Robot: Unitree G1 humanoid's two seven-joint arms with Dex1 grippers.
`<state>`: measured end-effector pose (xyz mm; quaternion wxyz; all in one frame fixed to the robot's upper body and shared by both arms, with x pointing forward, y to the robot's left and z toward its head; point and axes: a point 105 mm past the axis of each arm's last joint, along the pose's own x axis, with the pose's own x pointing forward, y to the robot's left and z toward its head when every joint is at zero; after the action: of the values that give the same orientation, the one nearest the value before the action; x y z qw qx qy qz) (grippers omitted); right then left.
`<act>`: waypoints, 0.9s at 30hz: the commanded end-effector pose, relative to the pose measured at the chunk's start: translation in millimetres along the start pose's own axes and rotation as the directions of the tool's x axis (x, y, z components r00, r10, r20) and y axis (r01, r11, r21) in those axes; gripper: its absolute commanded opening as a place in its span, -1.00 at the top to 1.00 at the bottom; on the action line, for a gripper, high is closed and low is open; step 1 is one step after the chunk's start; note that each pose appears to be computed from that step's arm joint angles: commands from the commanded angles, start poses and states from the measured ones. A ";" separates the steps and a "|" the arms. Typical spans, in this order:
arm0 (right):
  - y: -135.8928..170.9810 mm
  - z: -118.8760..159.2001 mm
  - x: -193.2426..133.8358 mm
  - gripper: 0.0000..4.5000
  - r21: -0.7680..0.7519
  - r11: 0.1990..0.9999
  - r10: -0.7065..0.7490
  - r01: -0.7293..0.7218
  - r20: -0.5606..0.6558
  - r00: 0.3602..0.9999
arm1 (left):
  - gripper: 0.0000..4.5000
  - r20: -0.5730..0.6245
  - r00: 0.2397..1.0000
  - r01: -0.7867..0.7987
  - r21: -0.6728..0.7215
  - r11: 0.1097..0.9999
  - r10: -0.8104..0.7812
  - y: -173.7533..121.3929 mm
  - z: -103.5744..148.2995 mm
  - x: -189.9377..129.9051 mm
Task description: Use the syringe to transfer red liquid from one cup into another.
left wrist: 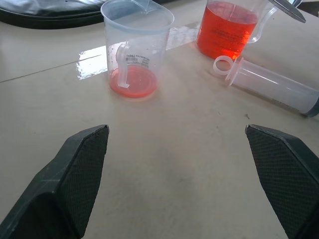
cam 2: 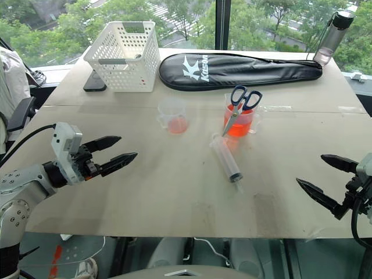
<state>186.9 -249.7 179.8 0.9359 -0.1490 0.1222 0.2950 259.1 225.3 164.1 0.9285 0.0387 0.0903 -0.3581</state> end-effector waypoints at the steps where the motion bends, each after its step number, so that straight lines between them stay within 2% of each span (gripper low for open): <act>1: -4.1 16.6 6.6 -1.00 -0.009 0.999 -0.040 0.040 0.076 0.996 | -0.99 0.063 0.998 0.015 0.045 0.999 -0.018 -1.9 21.1 8.8; 4: -0.3 40.1 24.4 -1.00 0.025 0.998 -0.058 0.055 0.188 0.980 | -0.99 0.109 0.992 0.046 0.082 0.996 -0.055 -10.1 41.3 25.4; 7: 3.6 51.5 35.4 -1.00 0.059 0.998 -0.028 0.016 0.205 0.978 | -0.99 0.123 0.990 0.060 0.106 0.993 -0.073 -14.9 50.5 32.2; 8: 4.9 53.9 39.3 -1.00 0.062 0.998 -0.015 0.003 0.188 0.982 | -0.99 0.127 0.989 0.066 0.110 0.992 -0.080 -16.7 53.2 34.1; 12: 2.5 53.9 59.4 -1.00 0.004 0.999 -0.037 0.037 -0.015 0.999 | -0.99 0.096 0.986 0.117 0.179 0.977 -0.136 -31.6 56.8 42.8; 14: 1.2 58.6 68.8 -1.00 -0.007 0.999 -0.039 0.038 -0.049 0.998 | -0.99 0.090 0.985 0.125 0.215 0.969 -0.147 -36.7 57.5 46.4; 16: 7.5 77.4 85.1 -1.00 0.092 0.995 0.046 -0.044 -0.011 0.999 | -0.99 0.088 0.979 0.161 0.225 0.961 -0.185 -43.5 57.6 49.4; 18: 13.4 88.9 100.3 -1.00 0.182 0.977 0.121 -0.114 -0.025 0.992 | -0.99 0.091 0.976 0.175 0.223 0.959 -0.199 -45.8 56.9 52.0; 27: -0.3 129.2 159.4 -1.00 0.424 0.906 0.079 -0.015 -0.134 0.988 | -0.99 0.095 0.968 0.206 0.238 0.949 -0.234 -49.4 55.6 57.0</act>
<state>327.3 -123.2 236.2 0.9221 0.0244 0.2619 0.2839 276.4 146.2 197.1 0.8799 0.1000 0.0198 -0.4641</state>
